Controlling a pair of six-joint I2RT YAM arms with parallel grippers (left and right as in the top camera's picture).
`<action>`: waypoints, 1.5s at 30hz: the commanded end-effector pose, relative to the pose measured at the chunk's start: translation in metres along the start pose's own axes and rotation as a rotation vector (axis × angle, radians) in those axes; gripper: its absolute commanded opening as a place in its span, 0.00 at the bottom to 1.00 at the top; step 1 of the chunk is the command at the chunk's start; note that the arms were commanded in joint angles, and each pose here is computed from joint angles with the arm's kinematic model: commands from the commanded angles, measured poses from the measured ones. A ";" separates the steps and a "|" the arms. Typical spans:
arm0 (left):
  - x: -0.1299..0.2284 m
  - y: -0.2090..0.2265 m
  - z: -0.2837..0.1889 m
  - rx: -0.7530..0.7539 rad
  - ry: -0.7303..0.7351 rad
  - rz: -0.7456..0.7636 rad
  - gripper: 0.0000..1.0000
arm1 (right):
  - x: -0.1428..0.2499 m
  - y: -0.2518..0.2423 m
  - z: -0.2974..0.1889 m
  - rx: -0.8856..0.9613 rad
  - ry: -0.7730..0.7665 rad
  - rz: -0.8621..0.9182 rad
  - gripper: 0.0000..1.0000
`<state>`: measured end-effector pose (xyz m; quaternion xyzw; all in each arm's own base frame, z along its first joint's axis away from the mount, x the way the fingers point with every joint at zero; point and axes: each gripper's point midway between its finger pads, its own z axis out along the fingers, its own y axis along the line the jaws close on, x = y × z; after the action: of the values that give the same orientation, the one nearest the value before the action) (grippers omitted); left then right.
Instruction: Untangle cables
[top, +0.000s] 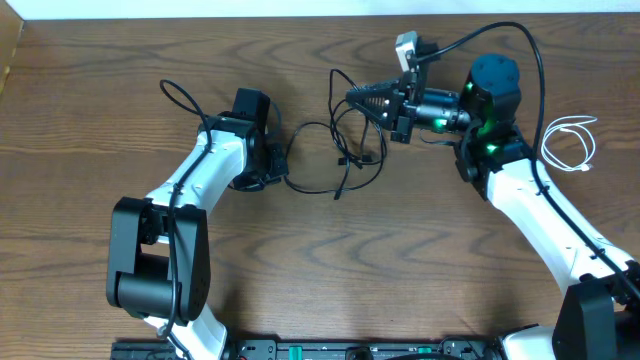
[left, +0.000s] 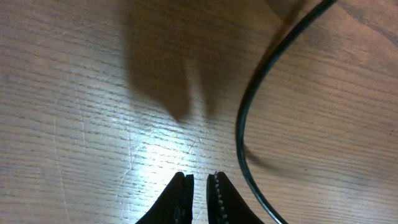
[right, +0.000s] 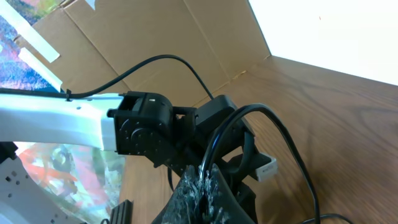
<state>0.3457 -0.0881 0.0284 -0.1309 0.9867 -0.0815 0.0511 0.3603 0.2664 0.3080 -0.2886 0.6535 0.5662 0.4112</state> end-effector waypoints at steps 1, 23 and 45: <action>0.002 0.005 0.005 -0.025 0.010 -0.011 0.15 | -0.012 0.012 -0.004 -0.023 -0.012 -0.034 0.01; -0.005 0.010 0.005 -0.054 -0.022 -0.010 0.27 | 0.037 -0.041 -0.025 0.208 0.109 0.221 0.01; -0.001 -0.045 0.001 0.229 0.028 -0.043 0.33 | 0.044 -0.048 -0.026 0.248 0.125 0.206 0.01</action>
<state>0.3644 -0.1153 0.0376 -0.1449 0.9733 -0.1627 0.0728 0.3751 0.2327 0.2299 -0.1825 0.7817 0.5029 0.3206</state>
